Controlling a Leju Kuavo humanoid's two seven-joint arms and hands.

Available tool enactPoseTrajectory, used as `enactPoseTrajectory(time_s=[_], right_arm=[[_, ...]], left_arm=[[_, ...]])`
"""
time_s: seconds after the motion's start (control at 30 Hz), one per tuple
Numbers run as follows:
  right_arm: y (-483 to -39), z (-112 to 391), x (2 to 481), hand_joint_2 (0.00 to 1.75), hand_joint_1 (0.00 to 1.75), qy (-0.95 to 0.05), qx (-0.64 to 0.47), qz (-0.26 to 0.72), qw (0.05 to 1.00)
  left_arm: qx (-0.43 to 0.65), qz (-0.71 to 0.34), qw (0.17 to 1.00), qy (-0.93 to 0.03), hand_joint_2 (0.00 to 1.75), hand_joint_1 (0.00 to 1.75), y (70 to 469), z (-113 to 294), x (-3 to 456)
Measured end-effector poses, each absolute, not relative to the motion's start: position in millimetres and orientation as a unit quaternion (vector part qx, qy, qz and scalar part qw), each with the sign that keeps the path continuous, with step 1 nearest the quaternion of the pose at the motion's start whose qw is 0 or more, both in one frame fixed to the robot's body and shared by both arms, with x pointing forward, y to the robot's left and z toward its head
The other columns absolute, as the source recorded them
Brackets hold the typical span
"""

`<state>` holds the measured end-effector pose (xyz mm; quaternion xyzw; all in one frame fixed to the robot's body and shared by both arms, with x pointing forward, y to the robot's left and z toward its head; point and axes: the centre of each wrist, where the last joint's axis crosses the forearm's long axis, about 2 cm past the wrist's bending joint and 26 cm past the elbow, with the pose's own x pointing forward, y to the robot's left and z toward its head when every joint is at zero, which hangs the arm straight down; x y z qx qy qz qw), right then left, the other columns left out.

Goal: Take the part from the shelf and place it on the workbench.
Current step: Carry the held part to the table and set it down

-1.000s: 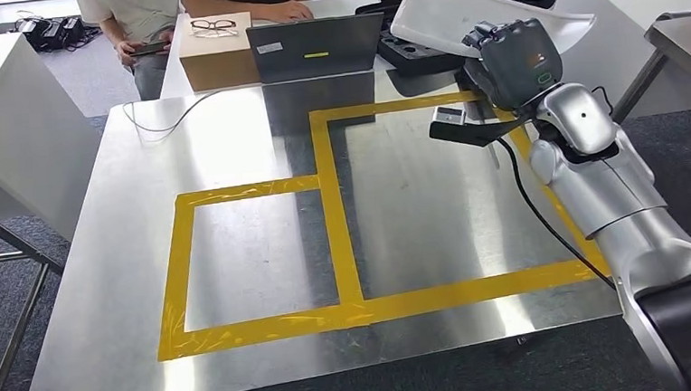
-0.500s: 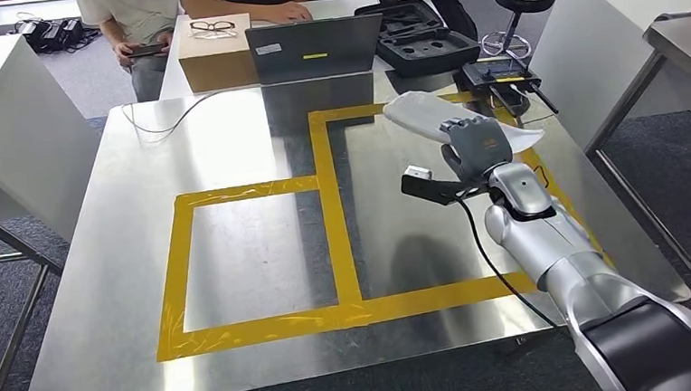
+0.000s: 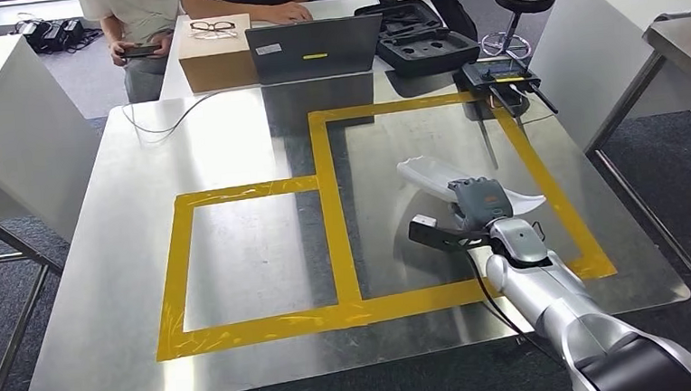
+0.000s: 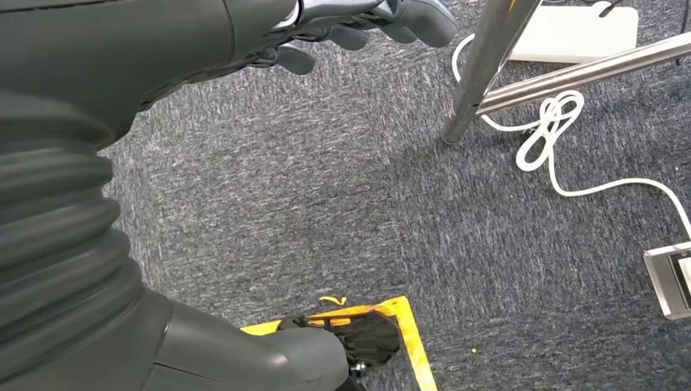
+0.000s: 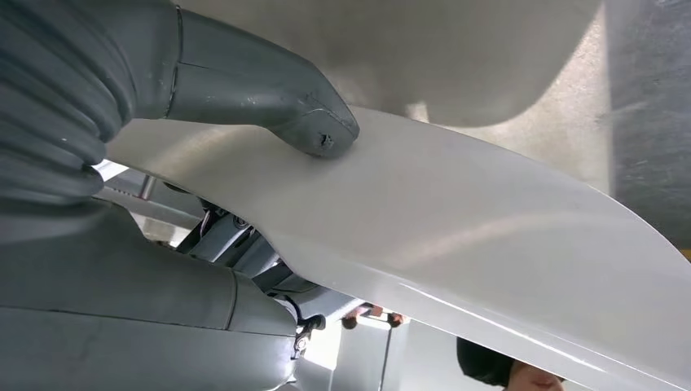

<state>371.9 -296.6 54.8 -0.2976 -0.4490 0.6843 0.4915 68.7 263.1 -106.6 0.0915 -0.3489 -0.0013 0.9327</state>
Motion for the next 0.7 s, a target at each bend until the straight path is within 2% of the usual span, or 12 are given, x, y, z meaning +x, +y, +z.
enactPoseTrajectory(time_s=[0.1, 0.23, 0.43, 0.7], right_arm=[[-298, 52, 369, 0.0, 0.0, -0.454, -0.296, 0.681, 0.493], [-300, 52, 369, 0.0, 0.0, -0.469, -0.296, 0.673, 0.49], [-302, 63, 377, 0.0, 0.0, -0.542, -0.32, 0.636, 0.446], [-292, 120, 417, 0.0, 0.0, -0.641, -0.38, 0.572, 0.343]], left_arm=[[0.096, -0.003, 0.933, -0.348, 1.75, 0.0, 263, -107, 68], [0.1, 0.004, 0.934, -0.343, 0.0, 0.0, 263, -107, 68], [0.105, 0.003, 0.938, -0.33, 0.0, 0.0, 263, -107, 67], [0.109, 0.01, 0.945, -0.309, 0.0, 0.0, 262, -107, 67]])
